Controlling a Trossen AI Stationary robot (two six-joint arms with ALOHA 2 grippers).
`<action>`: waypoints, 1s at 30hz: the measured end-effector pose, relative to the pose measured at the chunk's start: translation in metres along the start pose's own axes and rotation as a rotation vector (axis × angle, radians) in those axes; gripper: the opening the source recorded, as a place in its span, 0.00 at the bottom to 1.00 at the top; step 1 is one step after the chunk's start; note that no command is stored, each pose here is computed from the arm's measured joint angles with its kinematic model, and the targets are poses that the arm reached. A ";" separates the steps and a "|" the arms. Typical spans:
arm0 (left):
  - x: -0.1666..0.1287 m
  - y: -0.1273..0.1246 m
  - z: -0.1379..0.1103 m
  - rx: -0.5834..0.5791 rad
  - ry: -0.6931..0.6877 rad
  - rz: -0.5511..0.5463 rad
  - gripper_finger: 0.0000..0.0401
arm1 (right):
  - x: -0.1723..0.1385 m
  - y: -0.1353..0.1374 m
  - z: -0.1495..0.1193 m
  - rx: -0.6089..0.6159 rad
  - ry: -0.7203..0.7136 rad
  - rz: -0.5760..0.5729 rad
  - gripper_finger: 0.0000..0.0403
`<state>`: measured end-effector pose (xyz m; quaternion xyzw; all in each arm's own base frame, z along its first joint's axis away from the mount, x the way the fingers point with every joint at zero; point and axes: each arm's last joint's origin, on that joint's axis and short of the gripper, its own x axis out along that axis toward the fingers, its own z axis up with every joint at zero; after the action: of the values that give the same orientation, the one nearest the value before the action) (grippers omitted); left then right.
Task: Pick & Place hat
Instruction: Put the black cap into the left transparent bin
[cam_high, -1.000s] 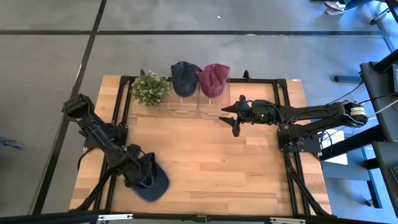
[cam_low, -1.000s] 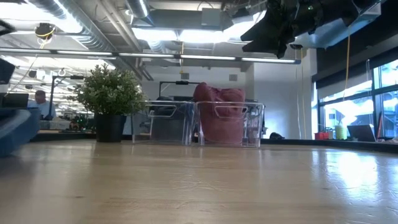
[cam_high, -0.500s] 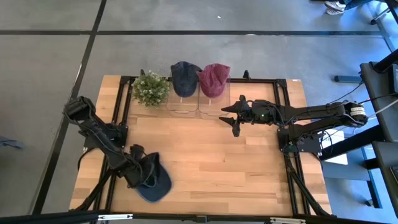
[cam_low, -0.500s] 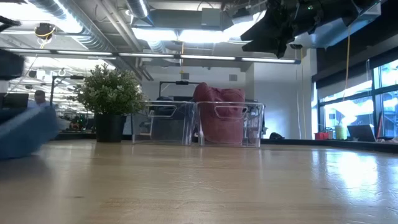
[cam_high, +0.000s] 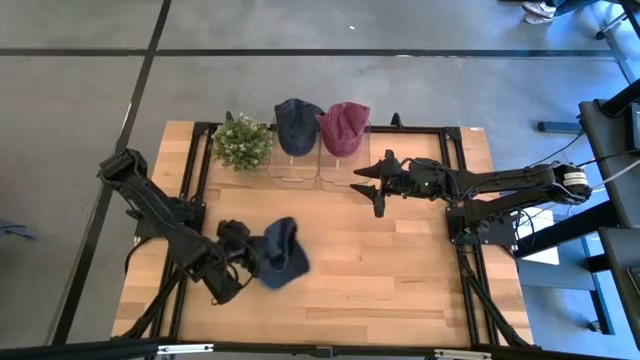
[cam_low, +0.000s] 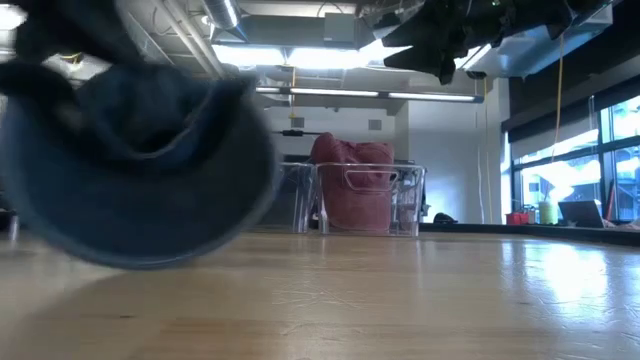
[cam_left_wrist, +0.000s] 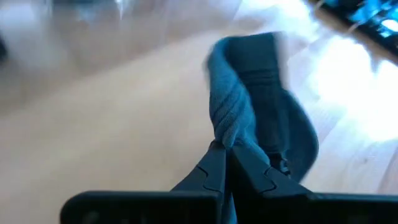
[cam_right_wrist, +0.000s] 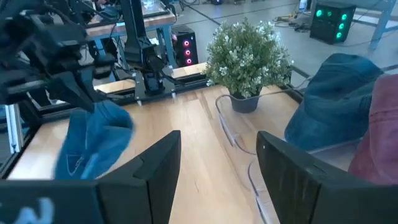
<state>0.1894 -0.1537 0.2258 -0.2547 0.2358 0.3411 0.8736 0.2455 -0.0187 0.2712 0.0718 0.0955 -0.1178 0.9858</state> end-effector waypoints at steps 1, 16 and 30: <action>-0.001 -0.005 0.008 0.034 -0.017 -0.005 0.01 | 0.000 0.000 0.000 0.017 0.000 0.000 0.52; -0.007 -0.083 0.133 0.781 -0.265 -0.301 0.01 | 0.000 0.004 0.001 0.151 0.018 0.142 0.52; 0.008 -0.087 0.186 1.491 -0.558 -0.671 0.01 | 0.000 0.004 0.006 0.139 -0.042 0.117 0.52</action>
<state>0.3015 -0.0927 0.3866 0.4221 0.0874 -0.1285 0.8931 0.2471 -0.0159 0.2775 0.1430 0.0619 -0.0680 0.9854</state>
